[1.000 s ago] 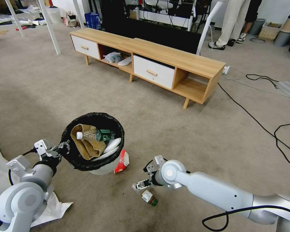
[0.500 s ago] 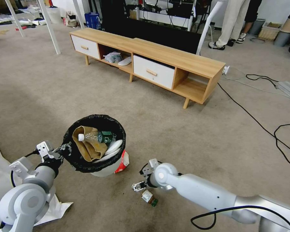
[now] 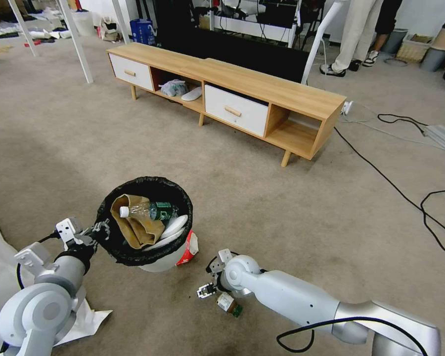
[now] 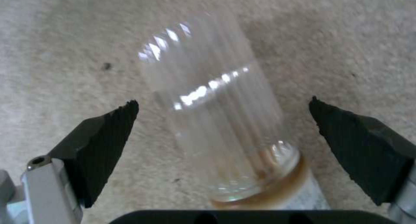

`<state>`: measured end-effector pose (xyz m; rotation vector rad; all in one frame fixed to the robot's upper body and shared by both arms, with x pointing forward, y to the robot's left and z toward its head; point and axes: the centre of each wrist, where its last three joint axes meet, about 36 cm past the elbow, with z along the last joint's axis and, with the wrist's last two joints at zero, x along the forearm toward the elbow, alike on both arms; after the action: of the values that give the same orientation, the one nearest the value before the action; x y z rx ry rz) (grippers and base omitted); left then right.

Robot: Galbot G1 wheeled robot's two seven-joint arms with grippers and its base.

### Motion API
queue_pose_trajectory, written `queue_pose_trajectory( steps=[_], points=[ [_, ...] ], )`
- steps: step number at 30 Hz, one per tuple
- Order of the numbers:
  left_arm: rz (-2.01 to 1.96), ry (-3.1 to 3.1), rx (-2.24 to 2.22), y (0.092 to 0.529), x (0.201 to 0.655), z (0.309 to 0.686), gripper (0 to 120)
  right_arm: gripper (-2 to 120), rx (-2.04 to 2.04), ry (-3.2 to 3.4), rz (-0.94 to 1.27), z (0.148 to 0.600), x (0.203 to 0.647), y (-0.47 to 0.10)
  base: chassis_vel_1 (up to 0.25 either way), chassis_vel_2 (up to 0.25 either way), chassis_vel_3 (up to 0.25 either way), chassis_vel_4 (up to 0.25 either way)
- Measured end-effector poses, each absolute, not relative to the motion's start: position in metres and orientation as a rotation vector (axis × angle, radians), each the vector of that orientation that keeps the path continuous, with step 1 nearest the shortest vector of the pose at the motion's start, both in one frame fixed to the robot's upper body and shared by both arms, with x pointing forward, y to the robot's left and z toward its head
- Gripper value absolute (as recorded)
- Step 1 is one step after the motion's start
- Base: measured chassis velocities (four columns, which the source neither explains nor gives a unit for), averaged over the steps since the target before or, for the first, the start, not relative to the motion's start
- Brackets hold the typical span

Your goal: Pick up the trash bin and place the garbage on the floor into it.

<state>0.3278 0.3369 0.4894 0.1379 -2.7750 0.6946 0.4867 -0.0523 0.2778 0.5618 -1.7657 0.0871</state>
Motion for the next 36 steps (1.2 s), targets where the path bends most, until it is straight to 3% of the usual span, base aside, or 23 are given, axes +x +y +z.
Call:
queue_pose_trajectory(
  steps=[36],
  points=[
    [0.694,-2.767,0.145,0.338,0.330,0.484,0,100,0.544,-1.781,0.156,0.269,0.482,-0.044,0.000,0.000,0.000,0.000]
  ],
)
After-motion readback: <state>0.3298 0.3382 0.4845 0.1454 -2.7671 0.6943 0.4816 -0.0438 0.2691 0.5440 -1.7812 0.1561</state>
